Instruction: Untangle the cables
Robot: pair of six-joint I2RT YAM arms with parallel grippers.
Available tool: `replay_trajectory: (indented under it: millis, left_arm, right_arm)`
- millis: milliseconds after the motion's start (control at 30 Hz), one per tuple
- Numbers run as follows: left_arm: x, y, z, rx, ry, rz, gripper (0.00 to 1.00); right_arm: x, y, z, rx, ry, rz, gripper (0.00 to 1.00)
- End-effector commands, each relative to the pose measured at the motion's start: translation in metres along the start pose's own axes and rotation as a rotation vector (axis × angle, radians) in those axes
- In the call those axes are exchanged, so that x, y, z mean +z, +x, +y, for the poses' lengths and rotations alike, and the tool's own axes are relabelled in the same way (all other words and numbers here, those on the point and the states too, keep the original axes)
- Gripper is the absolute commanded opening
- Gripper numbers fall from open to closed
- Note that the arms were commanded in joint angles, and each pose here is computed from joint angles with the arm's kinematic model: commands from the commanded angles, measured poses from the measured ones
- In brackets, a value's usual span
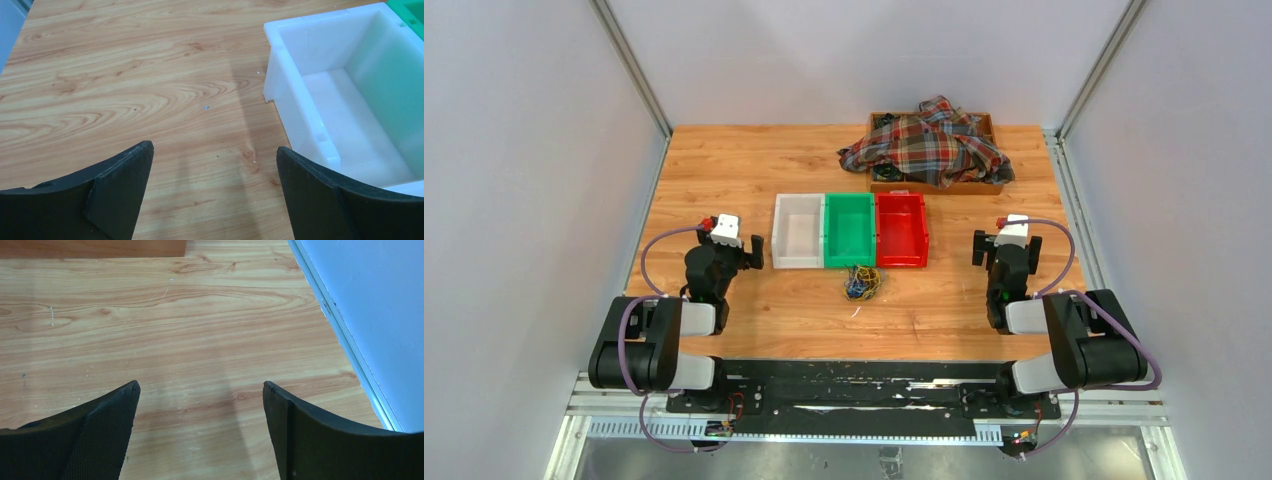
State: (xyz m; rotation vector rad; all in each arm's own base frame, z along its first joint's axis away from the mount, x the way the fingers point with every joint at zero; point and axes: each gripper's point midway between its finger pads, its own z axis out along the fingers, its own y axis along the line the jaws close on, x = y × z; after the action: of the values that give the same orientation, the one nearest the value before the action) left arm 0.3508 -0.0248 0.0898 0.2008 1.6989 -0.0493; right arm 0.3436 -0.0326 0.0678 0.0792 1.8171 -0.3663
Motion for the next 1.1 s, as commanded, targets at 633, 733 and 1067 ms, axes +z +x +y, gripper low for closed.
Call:
replay_trajectory:
  millis: [633, 733, 1067]
  left_arm:
    - [0.016, -0.043, 0.010, -0.002, -0.005, 0.085, 0.98]
    - [0.016, -0.061, -0.006, 0.016, 0.115, 0.158, 0.98]
    - [-0.015, -0.087, -0.050, -0.103, 0.393, 0.416, 0.98]
  right_arm:
    - [-0.022, -0.027, -0.039, 0.121, 0.242, 0.148, 0.92]
    - [-0.025, -0.046, -0.025, 0.189, 0.150, 0.180, 0.92]
    - [-0.049, -0.092, 0.058, 0.647, -0.400, 0.102, 0.92]
